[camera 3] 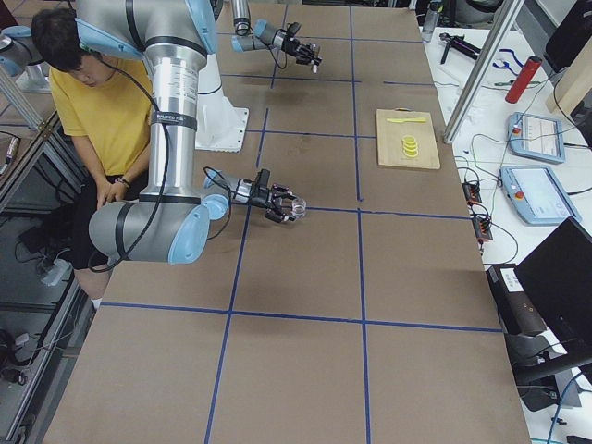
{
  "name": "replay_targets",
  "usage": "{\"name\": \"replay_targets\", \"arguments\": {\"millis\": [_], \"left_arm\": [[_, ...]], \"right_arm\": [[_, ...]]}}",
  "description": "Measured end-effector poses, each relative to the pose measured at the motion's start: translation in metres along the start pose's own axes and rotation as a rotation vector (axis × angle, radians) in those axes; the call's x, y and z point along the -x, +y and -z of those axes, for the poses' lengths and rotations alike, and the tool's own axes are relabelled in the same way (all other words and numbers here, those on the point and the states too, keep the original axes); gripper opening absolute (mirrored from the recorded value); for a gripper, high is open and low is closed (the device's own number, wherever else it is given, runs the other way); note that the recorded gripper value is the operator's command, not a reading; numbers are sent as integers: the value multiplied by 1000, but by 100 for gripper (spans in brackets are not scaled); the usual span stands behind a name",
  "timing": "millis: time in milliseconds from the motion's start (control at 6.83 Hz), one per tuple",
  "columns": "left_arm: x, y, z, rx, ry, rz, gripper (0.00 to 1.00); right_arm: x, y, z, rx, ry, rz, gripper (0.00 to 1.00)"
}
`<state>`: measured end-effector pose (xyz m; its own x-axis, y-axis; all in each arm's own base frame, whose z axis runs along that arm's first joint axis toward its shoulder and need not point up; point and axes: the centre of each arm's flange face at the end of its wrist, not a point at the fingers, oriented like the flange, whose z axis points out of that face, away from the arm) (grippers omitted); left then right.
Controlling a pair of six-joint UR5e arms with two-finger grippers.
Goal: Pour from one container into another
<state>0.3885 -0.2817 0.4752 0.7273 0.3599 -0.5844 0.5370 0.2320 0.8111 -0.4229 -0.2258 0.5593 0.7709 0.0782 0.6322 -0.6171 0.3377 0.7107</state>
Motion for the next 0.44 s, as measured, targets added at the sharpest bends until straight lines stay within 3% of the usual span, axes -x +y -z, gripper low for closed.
{"name": "replay_targets", "arguments": {"millis": [439], "left_arm": [[1, 1, 0, 1, -2, -1, 0]], "right_arm": [[0, -1, -10, 9, 23, -4, 100]]}}
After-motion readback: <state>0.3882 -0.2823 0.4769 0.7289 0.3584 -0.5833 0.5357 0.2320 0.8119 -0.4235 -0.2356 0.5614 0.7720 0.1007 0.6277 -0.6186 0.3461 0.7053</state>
